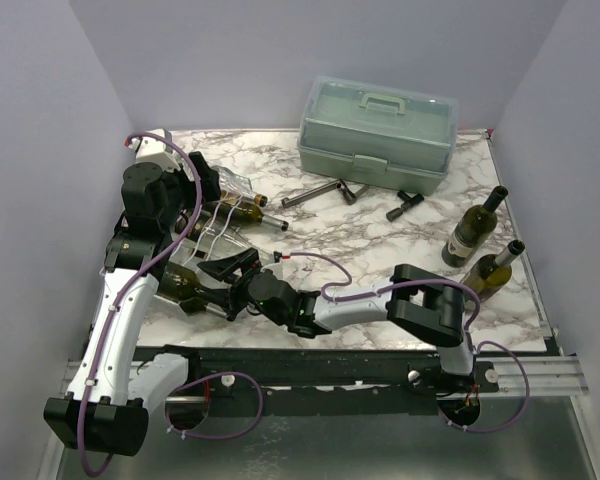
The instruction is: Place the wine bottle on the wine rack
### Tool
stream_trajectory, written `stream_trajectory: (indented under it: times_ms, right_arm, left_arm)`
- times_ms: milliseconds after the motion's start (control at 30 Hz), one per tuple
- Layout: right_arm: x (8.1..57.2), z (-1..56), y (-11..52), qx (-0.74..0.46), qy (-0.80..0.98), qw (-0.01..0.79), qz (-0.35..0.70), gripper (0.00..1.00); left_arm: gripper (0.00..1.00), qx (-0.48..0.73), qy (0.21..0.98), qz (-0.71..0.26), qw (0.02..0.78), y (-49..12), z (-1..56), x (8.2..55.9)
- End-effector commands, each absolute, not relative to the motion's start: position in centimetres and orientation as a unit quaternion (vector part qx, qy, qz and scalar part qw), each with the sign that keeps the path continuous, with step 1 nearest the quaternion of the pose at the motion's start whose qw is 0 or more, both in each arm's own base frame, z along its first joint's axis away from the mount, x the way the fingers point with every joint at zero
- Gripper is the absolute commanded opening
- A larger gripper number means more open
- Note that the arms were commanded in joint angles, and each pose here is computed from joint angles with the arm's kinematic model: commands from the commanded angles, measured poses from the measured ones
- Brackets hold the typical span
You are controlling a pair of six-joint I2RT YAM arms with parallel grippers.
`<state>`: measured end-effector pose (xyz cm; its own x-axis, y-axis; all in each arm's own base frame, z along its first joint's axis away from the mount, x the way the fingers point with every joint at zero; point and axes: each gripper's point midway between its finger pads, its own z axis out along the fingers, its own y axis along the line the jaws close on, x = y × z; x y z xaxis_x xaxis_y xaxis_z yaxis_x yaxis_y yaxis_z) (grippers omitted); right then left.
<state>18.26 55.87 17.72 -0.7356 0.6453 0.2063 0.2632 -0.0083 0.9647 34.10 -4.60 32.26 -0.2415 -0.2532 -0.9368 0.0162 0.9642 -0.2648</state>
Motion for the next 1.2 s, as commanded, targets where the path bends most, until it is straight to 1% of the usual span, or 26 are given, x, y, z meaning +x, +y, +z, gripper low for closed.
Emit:
stream_trajectory:
  times_ms: [0,167,300,400,533,633,700,733,900,1067,1167]
  right_arm:
    - [17.6,18.1,54.9,0.304,0.722,0.174,0.596,0.95]
    - [17.4,17.3,53.5,0.264,0.764,0.216,0.548,1.0]
    - [17.7,15.8,51.2,0.219,0.811,0.26,0.477,1.0]
    - [18.0,15.7,48.8,0.185,0.823,0.297,0.447,1.0]
    - [18.6,16.7,46.6,0.087,0.836,0.355,0.409,1.0]
    - [18.9,17.3,45.5,-0.024,0.838,0.399,0.371,1.0]
    - [19.4,17.0,44.5,-0.101,0.845,0.422,0.313,1.0]
    - [19.8,16.3,43.3,-0.137,0.853,0.431,0.261,1.0]
    - [22.9,15.8,36.2,-0.216,0.852,0.477,0.016,1.0]
    - [24.8,17.7,28.8,-0.242,0.804,0.513,-0.178,1.0]
    - [26.1,19.4,24.4,-0.224,0.791,0.513,-0.247,1.0]
  left_arm:
    - [0.99,-0.075,0.782,-0.114,0.608,-4.6,32.0,34.0]
    - [0.99,-0.074,0.784,-0.115,0.606,-4.7,31.9,34.1]
    - [0.99,-0.073,0.785,-0.117,0.603,-4.9,31.7,34.2]
    - [0.99,-0.071,0.786,-0.121,0.601,-5.1,31.6,34.2]
    - [0.99,-0.073,0.788,-0.126,0.598,-5.3,31.5,34.4]
    - [0.99,-0.063,0.79,-0.14,0.593,-6.0,31.3,34.3]
    - [0.99,-0.061,0.792,-0.142,0.59,-6.3,31.2,34.4]
    - [0.99,-0.059,0.793,-0.144,0.589,-6.4,31.1,34.4]
    - [0.99,-0.057,0.795,-0.152,0.584,-6.8,30.9,34.5]
    - [0.99,-0.055,0.8,-0.156,0.577,-7.0,30.5,34.7]
    - [0.99,-0.055,0.802,-0.157,0.573,-7.1,30.2,34.9]
